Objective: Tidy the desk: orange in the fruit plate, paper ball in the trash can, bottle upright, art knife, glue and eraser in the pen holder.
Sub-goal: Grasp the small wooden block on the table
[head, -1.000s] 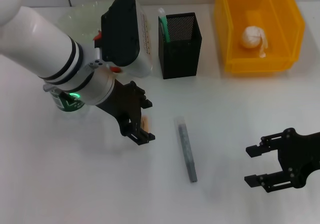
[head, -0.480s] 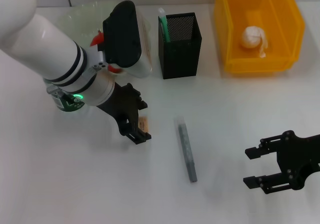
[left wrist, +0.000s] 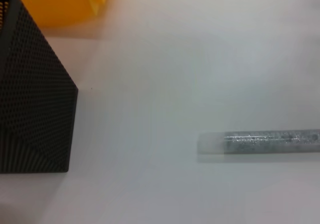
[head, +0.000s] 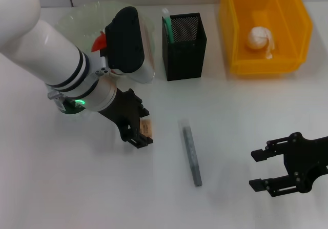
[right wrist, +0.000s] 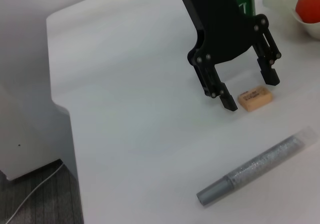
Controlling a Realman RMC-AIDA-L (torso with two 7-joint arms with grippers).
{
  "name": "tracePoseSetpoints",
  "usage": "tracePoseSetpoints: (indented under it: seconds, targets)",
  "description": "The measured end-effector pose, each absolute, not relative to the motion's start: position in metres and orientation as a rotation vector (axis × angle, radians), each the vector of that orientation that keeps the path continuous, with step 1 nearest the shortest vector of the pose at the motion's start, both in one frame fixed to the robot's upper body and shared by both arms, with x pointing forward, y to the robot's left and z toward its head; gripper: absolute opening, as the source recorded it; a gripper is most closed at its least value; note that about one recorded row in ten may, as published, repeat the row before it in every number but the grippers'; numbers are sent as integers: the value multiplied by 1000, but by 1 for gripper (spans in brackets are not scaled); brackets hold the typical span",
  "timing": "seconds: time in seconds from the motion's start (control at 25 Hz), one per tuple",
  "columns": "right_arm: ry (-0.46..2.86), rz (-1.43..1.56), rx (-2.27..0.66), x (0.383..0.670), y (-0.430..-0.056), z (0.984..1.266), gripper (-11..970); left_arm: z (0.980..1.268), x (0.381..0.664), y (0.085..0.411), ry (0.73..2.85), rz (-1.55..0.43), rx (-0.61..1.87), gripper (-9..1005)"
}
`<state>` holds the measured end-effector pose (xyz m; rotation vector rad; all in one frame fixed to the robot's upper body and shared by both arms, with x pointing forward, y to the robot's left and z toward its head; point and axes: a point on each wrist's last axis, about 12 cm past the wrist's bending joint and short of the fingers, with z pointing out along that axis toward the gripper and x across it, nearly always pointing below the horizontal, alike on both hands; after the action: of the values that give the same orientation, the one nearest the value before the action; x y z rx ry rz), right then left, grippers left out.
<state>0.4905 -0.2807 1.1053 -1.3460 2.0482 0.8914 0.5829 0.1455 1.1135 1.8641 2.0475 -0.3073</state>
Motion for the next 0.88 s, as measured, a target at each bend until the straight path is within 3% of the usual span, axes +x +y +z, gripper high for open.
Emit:
tracePoseSetpoints:
  seconds: [0.88]
  targets:
    - [2056, 895, -1336, 489, -282, 1104, 660, 1108, 586, 148, 2053, -268, 1882, 618]
